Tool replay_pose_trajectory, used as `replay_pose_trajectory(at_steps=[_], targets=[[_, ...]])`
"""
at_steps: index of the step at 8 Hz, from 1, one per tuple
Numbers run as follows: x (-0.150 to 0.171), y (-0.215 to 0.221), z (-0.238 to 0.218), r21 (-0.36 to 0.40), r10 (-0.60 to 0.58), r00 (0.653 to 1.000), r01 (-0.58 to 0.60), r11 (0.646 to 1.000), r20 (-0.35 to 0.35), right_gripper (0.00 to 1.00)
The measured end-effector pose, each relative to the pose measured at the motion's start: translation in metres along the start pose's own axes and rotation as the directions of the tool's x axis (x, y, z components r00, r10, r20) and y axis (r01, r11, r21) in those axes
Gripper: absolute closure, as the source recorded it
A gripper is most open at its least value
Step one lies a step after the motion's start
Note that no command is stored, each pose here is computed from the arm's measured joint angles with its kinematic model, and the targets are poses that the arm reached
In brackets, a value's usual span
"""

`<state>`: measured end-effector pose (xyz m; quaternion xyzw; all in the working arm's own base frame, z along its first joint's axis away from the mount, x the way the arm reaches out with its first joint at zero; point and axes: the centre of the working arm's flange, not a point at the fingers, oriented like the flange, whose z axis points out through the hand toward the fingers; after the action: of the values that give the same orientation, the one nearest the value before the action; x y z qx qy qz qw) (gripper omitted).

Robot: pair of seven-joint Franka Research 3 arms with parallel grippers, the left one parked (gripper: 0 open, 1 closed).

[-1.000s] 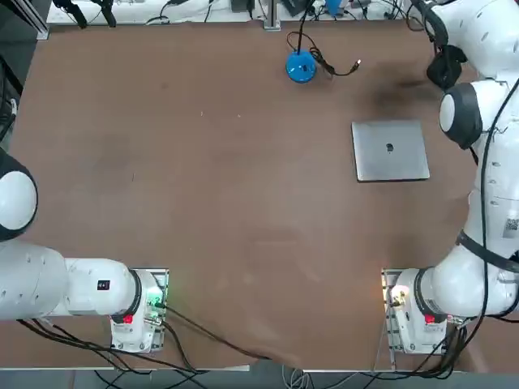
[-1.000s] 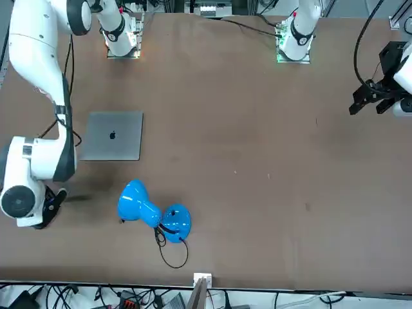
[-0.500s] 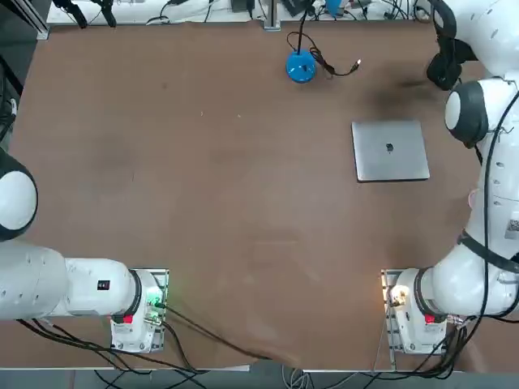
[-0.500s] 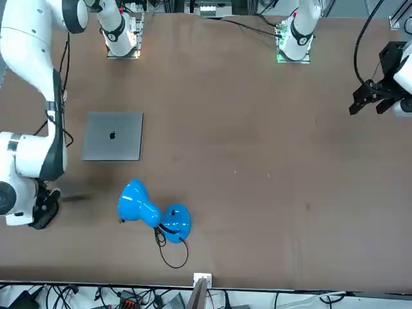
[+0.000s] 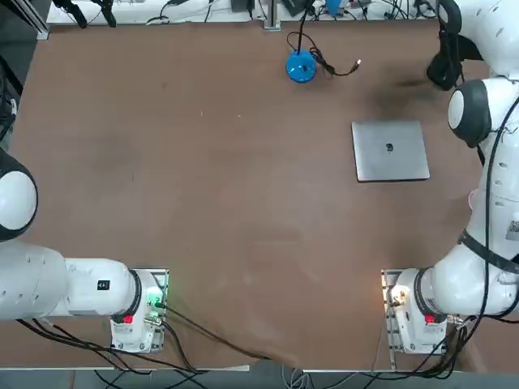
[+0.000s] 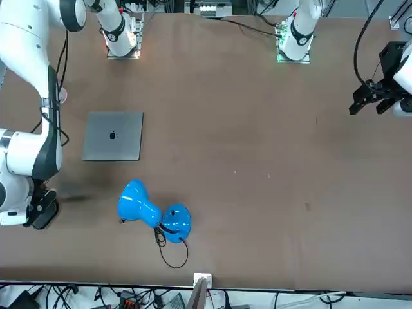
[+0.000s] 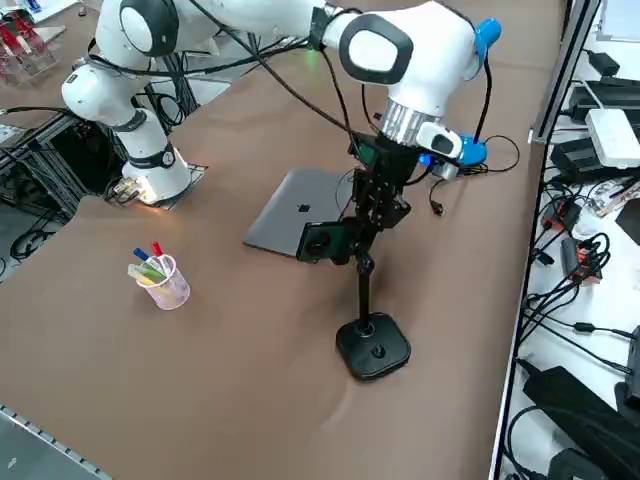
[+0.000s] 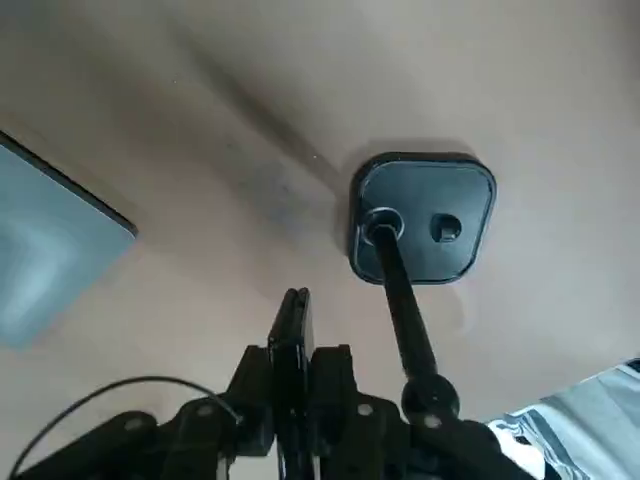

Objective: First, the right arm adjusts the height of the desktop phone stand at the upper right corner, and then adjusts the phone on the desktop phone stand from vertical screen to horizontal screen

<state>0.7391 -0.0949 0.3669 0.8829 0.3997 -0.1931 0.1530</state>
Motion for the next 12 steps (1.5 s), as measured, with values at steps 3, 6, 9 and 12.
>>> replay_pose_trajectory(at_steps=[3, 6, 9, 12], targets=[[-0.017, 0.006, -0.01, 0.031, 0.032, 0.998, -0.03, 0.999, -0.062, 0.82], [-0.02, 0.008, -0.011, 0.039, 0.02, 0.996, -0.017, 0.999, -0.082, 0.81], [-0.038, 0.017, -0.011, 0.095, -0.004, 0.983, 0.022, 0.995, -0.183, 0.82], [-0.049, 0.023, -0.012, 0.122, 0.008, 0.967, 0.024, 0.992, -0.255, 0.82]])
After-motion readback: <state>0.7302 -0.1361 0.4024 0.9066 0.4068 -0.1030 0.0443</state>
